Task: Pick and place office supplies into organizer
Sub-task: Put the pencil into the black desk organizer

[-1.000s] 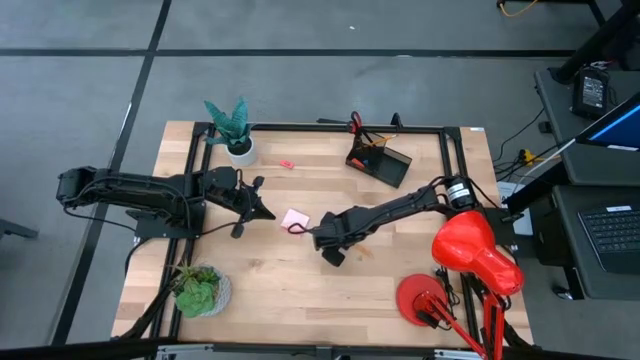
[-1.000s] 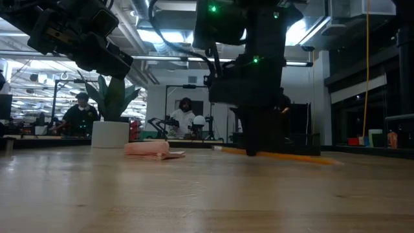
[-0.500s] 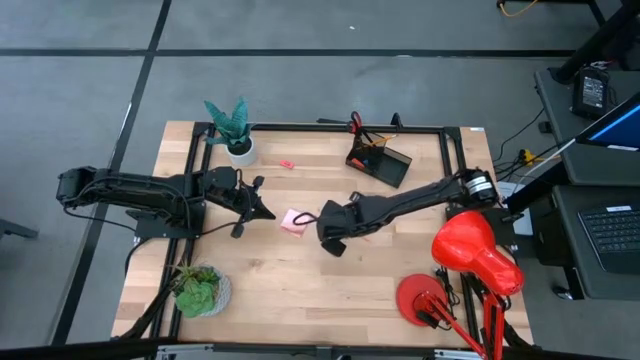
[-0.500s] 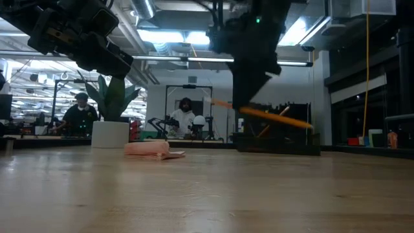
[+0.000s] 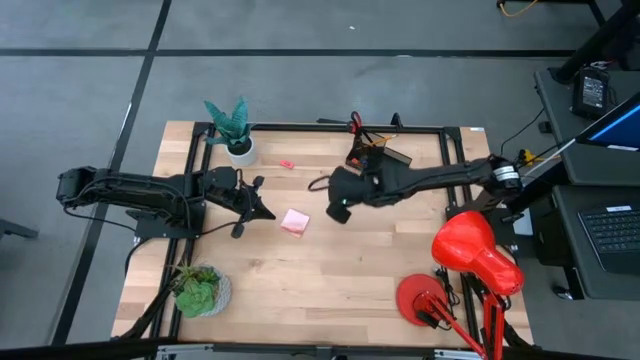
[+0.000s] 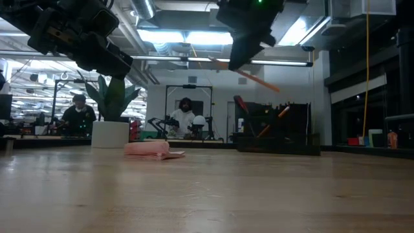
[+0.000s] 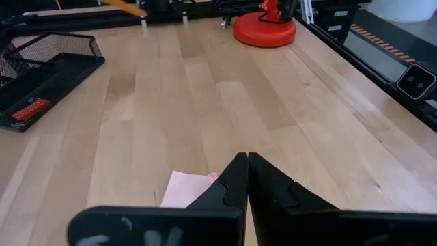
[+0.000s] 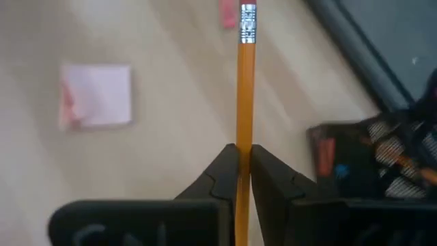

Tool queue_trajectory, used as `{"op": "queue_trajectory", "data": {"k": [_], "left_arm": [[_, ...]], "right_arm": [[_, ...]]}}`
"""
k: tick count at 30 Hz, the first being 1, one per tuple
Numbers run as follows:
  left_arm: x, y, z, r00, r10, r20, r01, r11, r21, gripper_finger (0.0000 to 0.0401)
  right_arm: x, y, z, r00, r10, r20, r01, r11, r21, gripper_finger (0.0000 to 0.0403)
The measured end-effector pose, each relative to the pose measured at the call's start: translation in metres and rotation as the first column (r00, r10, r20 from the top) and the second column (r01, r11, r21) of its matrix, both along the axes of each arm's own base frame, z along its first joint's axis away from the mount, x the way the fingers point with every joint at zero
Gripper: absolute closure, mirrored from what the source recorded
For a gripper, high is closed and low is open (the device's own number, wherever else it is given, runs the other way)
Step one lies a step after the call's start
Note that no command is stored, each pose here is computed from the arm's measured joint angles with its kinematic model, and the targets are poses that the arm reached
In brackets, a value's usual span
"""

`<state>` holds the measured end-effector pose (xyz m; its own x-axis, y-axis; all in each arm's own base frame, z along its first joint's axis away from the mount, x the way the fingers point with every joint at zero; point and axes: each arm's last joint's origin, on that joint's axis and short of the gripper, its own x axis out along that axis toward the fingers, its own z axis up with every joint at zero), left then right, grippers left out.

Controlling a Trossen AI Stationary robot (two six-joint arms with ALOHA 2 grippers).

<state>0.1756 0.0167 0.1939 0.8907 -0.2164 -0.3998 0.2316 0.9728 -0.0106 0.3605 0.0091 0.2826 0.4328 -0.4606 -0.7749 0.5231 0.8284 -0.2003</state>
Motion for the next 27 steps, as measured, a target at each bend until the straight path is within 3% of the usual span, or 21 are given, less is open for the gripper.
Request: {"op": "queue_trajectory", "data": {"k": [8, 12, 17, 27], "left_arm": [[0.0, 0.0, -0.001, 1.0, 0.004, -0.013, -0.004, 1.0, -0.01, 0.0395], [0.0, 0.0, -0.001, 1.0, 0.002, -0.009, -0.002, 1.0, -0.006, 0.0395], [0.0, 0.0, 0.0, 1.0, 0.001, 0.001, -0.001, 1.0, 0.0, 0.0395], [0.0, 0.0, 0.001, 1.0, 0.005, 0.006, -0.005, 1.0, -0.007, 0.0395]], "right_arm": [[-0.034, -0.038, -0.015, 0.984, -0.051, 0.171, 0.057, 0.998, -0.028, 0.0366], [-0.056, -0.048, -0.015, 0.933, -0.032, 0.359, 0.062, 0.995, -0.072, 0.0367], [-0.077, -0.057, -0.027, 0.865, 0.026, 0.501, 0.064, 0.985, -0.162, 0.0381], [-0.098, -0.083, -0.044, 0.795, 0.033, 0.605, 0.16, 0.952, -0.262, 0.0375]]}}
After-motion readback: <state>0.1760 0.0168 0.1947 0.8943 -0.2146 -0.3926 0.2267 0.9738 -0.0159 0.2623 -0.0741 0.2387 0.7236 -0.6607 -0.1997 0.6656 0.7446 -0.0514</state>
